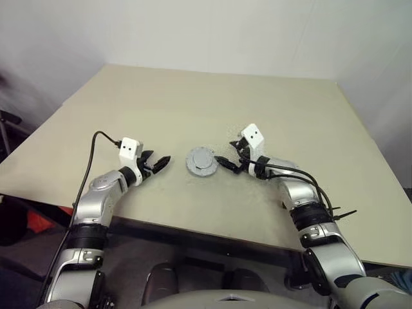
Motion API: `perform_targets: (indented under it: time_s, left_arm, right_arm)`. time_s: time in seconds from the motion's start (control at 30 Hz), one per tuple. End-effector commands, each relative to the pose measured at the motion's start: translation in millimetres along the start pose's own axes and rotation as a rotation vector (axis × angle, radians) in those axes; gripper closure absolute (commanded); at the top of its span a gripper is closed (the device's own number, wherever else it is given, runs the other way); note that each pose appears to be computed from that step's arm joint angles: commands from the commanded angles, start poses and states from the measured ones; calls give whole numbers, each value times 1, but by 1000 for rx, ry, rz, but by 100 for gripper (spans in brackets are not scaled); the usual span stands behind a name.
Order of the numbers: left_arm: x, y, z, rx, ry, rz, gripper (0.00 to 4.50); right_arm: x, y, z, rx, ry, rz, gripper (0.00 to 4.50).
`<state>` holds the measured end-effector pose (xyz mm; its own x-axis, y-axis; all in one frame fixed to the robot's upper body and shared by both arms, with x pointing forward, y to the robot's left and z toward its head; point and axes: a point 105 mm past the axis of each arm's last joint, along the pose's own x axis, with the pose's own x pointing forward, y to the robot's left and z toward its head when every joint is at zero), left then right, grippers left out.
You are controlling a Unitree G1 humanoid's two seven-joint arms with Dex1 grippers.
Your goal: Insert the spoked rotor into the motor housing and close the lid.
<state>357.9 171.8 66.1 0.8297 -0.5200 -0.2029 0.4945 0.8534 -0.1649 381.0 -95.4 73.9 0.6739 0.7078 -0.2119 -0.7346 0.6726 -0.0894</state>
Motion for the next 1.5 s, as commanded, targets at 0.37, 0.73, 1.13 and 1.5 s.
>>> perform_targets:
  time_s: [0.37,0.73,1.13,1.5]
  left_arm:
    - [-9,3,8,28,-19,12,46]
    - [-12,3,8,30,-10,13,46]
    - [-21,6,5,25,0,35,46]
    - [-30,6,6,37,16,47,46]
  right_arm:
    - [-3,25,79,-24,-297,156,3]
    - [6,50,42,-13,-189,209,3]
    - [13,61,27,-11,-147,231,3]
    - [24,62,13,5,-123,214,3]
